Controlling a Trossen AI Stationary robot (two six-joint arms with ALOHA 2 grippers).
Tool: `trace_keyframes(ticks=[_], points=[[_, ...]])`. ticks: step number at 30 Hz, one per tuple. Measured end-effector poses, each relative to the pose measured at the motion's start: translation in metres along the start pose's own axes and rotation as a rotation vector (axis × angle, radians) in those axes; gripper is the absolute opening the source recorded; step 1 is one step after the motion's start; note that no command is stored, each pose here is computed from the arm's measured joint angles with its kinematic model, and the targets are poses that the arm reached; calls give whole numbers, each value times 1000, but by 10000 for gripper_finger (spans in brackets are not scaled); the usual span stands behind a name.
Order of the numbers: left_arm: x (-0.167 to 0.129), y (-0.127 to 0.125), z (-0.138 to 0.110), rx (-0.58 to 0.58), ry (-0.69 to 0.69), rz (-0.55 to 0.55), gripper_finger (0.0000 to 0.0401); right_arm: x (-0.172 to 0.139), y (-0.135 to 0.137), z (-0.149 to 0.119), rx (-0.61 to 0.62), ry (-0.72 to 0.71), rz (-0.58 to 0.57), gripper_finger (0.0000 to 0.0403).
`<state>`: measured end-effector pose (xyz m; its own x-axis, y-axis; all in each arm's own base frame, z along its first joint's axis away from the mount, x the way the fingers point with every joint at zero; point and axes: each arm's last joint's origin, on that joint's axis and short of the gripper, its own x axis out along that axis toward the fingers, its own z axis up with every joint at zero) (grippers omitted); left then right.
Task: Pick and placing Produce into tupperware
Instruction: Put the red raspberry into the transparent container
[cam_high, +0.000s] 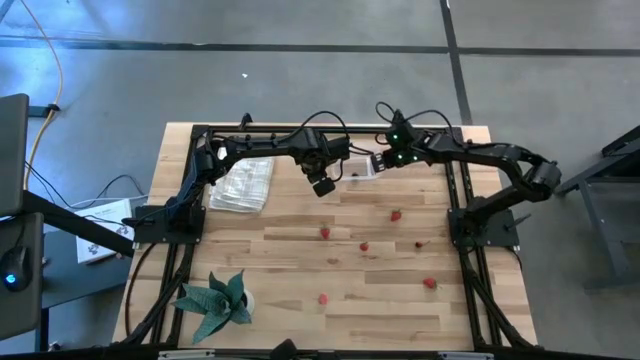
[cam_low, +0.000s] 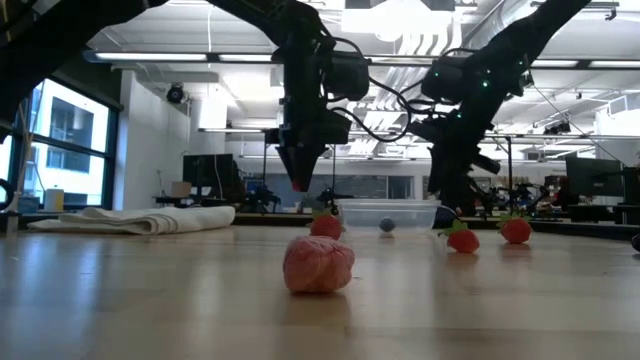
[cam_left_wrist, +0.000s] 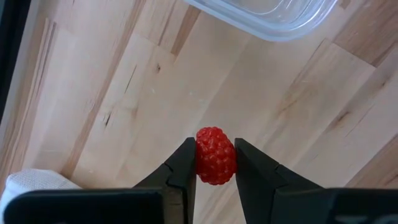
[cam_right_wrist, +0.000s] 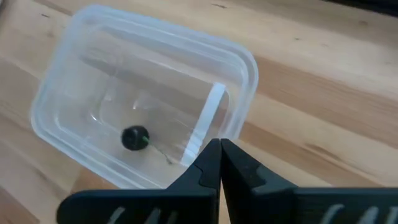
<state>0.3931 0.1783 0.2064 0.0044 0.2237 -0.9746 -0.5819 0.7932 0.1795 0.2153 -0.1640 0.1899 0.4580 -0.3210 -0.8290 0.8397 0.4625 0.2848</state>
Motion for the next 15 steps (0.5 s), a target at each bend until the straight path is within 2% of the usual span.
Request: trace_keyframes(ticks=[8,15], points=[[0,0,0,0,0,-2,74,0,-9,-5,-21,56,-121,0],[0,0,0,1,-1,-2,79,2,1,-8,-24,38,-95,0]])
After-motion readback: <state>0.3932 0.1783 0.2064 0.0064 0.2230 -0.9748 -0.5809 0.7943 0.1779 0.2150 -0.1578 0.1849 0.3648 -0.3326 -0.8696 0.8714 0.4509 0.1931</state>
